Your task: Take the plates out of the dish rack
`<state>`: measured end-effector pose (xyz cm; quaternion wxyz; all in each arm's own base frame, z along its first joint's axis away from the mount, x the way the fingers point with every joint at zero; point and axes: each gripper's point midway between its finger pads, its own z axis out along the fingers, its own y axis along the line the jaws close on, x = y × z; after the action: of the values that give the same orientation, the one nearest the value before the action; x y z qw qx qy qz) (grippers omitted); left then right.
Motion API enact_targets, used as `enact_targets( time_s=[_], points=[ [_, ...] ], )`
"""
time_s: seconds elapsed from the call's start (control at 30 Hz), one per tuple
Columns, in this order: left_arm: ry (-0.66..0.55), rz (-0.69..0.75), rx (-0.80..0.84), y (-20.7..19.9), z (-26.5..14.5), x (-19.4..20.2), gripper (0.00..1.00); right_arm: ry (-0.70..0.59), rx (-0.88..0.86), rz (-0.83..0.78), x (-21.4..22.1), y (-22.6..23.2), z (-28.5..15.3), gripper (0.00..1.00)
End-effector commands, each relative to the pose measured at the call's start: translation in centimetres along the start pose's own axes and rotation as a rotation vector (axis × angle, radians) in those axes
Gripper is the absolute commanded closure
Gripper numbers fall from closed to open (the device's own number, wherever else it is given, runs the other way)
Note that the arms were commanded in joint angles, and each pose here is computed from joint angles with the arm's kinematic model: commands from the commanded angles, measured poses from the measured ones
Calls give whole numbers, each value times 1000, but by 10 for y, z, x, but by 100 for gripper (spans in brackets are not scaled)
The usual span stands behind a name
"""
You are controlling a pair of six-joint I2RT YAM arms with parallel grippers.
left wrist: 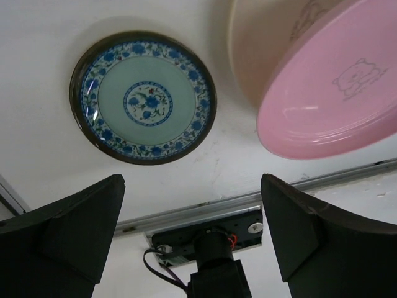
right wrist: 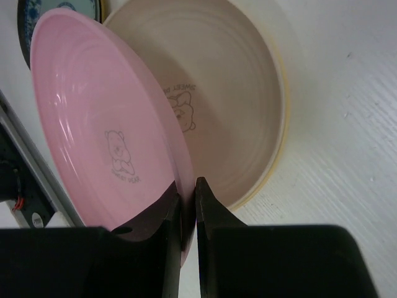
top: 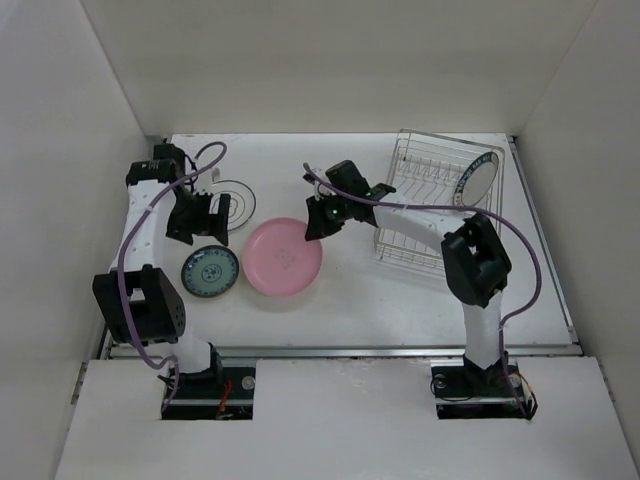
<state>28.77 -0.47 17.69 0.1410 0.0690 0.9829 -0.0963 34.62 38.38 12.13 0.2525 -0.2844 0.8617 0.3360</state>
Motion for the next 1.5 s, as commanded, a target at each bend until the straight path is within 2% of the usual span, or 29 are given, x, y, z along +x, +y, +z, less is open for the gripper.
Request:
enact_targets(
  time_s=[0.0,0.3,0.33,0.47,0.6,0.67,0.77,0.93,1.2,1.23,1.27,1.37,1.47],
  points=[
    [41,-16,-67,12,5,13,11,-122,-147,-43,-43,26,-5,100],
    [135,9,-80,12,35,24,11,-93,-86,-17,-34,-1,29,100],
    [145,8,-78,13,37,25,11,-97,-70,-16,-35,-4,29,97],
    [169,35,-67,5,43,28,11,-105,14,-17,-34,-19,29,93],
    [182,43,-74,5,49,27,11,-55,2,11,-23,-26,37,93],
    [182,43,-74,5,49,27,11,-53,-20,16,-23,-26,35,100],
    [175,54,-74,3,48,24,11,-70,-143,3,-31,-4,25,100],
    [175,54,-74,3,48,24,11,-95,-147,30,-36,-9,7,100],
    [175,54,-74,3,47,21,11,-47,-113,63,-18,-23,20,99],
    [175,54,-74,3,47,21,11,-43,-94,69,-16,-28,24,95],
    [175,54,-74,3,47,21,11,-46,-83,69,-16,-30,24,84],
    [183,52,-72,3,49,21,11,-25,-43,86,-9,-38,27,46],
    [184,52,-72,3,49,21,11,-35,21,73,-14,-41,21,39]
  ],
)
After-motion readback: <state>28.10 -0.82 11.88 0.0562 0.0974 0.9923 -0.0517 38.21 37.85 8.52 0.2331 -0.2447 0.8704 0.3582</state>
